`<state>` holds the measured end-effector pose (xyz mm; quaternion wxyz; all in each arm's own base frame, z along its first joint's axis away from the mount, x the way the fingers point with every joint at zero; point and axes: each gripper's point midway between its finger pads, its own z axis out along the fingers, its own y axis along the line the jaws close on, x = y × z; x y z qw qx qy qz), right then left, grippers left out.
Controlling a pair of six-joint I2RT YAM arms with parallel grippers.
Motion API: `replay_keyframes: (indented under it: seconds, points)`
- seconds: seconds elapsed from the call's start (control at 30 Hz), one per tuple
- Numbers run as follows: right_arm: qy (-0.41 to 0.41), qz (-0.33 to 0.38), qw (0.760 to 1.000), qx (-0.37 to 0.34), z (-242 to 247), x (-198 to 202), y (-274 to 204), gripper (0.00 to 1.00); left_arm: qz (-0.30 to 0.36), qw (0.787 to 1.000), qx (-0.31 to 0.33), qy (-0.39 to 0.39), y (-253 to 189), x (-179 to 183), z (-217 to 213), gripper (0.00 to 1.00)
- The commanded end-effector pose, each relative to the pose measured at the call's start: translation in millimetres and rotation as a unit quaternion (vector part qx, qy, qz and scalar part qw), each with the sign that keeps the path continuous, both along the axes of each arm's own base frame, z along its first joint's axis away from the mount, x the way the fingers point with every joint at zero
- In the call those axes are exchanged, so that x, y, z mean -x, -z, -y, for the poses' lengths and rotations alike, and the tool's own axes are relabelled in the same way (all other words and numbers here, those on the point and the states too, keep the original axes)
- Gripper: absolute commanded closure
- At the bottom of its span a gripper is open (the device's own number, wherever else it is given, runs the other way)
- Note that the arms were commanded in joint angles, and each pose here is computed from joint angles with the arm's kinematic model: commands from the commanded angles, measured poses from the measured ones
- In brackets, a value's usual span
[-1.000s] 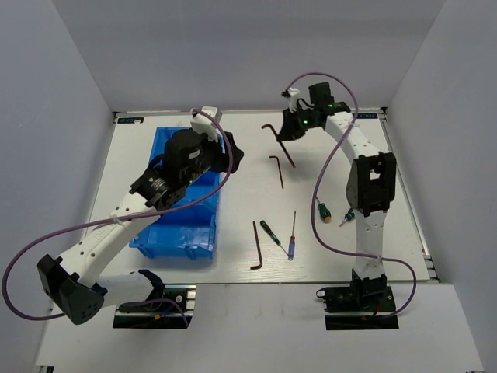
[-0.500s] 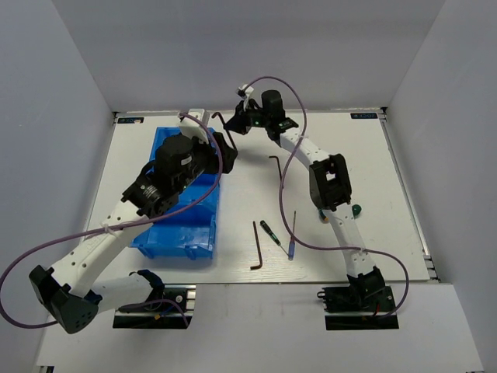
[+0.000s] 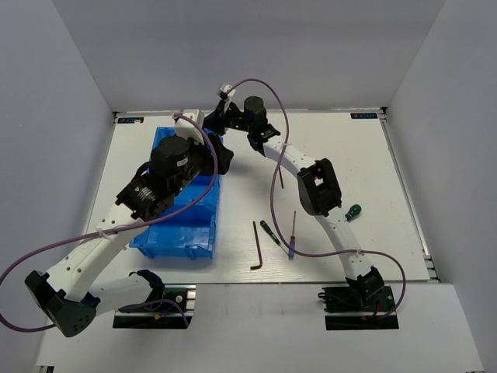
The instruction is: Sort the tools into containers
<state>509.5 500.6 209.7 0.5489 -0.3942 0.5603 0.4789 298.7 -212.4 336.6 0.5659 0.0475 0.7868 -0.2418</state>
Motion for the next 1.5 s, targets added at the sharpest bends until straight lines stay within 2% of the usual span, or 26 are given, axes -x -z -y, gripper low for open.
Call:
replay_keyframes:
  seconds: [0.0,0.03,0.17,0.2,0.23,0.27,0.33,0.53,0.57,0.63,0.67,0.7,0.73,0.77,0.8,0.83,0.9,0.93,0.97,1.0,1.03,1.07,1.13,1.3,1.47]
  points:
    - [0.000,0.060,0.997,-0.038,-7,10,-45,1.00,0.018,1.000,0.016,-0.012,-22,3,-7,0.24]
    - [0.005,0.075,0.997,-0.028,-15,12,-35,1.00,0.018,1.000,0.016,-0.012,-22,3,-7,0.24]
    - [0.005,0.061,0.998,0.002,-26,15,1,1.00,0.012,1.000,0.017,-0.013,-19,1,-6,0.24]
    - [0.004,0.057,0.998,0.006,-24,14,6,0.90,0.009,1.000,0.014,-0.013,-17,2,-6,0.24]
    - [0.003,0.056,0.998,0.007,-23,16,4,0.66,0.009,1.000,0.014,-0.013,-17,2,-6,0.24]
    - [-0.002,0.053,0.999,0.010,-20,16,7,0.60,0.005,1.000,0.011,-0.013,-12,2,-6,0.24]
    - [-0.008,0.054,0.998,0.010,-16,22,-1,0.52,0.008,1.000,0.013,-0.013,-12,2,-7,0.24]
    - [0.003,0.048,0.999,0.002,12,26,-35,0.48,-0.007,1.000,0.000,0.002,3,-2,2,0.27]
    - [0.015,0.062,0.998,-0.008,26,24,-64,0.48,-0.009,1.000,-0.002,0.002,8,-4,4,0.35]
    - [0.073,0.016,0.997,0.021,50,5,-50,0.58,-0.025,0.999,-0.017,0.012,25,-12,14,0.53]
    - [0.100,0.004,0.994,0.035,72,0,-67,0.84,-0.028,0.999,-0.024,0.020,27,-16,19,0.73]
    - [0.120,0.002,0.991,0.053,84,-6,-64,0.98,-0.033,0.999,-0.023,0.030,28,-19,27,0.79]
    - [0.182,-0.024,0.979,0.089,111,-23,-51,1.00,-0.045,0.998,-0.036,0.037,38,-23,32,0.86]
    - [0.209,-0.050,0.969,0.120,135,-23,-51,1.00,-0.066,0.996,-0.049,0.043,60,-31,41,0.91]
    - [0.239,-0.022,0.956,0.171,155,-32,-43,1.00,-0.072,0.995,-0.050,0.056,66,-33,52,0.96]
    - [0.254,-0.069,0.935,0.237,180,-22,-13,1.00,-0.079,0.994,-0.052,0.062,72,-38,59,0.97]
    - [0.275,-0.070,0.913,0.294,209,-26,3,1.00,-0.105,0.990,-0.064,0.076,96,-54,79,0.98]
    - [0.273,-0.123,0.886,0.354,228,-11,39,0.97,-0.116,0.988,-0.072,0.076,106,-61,84,0.98]
    - [0.283,-0.135,0.872,0.375,241,-10,48,0.85,-0.141,0.983,-0.086,0.080,120,-62,87,0.94]
    - [0.286,-0.140,0.865,0.388,243,-17,57,0.69,-0.150,0.984,-0.075,0.068,113,-71,94,0.83]
    - [0.282,-0.169,0.848,0.416,251,-6,72,0.63,-0.180,0.977,-0.091,0.064,138,-77,99,0.56]
    - [0.287,-0.188,0.832,0.437,260,1,80,0.55,-0.192,0.975,-0.094,0.062,138,-78,100,0.45]
    - [0.285,-0.208,0.821,0.449,260,5,92,0.51,-0.214,0.971,-0.103,0.039,151,-80,96,0.26]
    - [0.303,-0.252,0.786,0.476,272,15,128,0.50,-0.257,0.960,-0.107,0.015,171,-64,82,0.25]
    - [0.302,-0.295,0.754,0.503,282,31,162,0.56,-0.269,0.958,-0.093,0.029,185,-39,77,0.25]
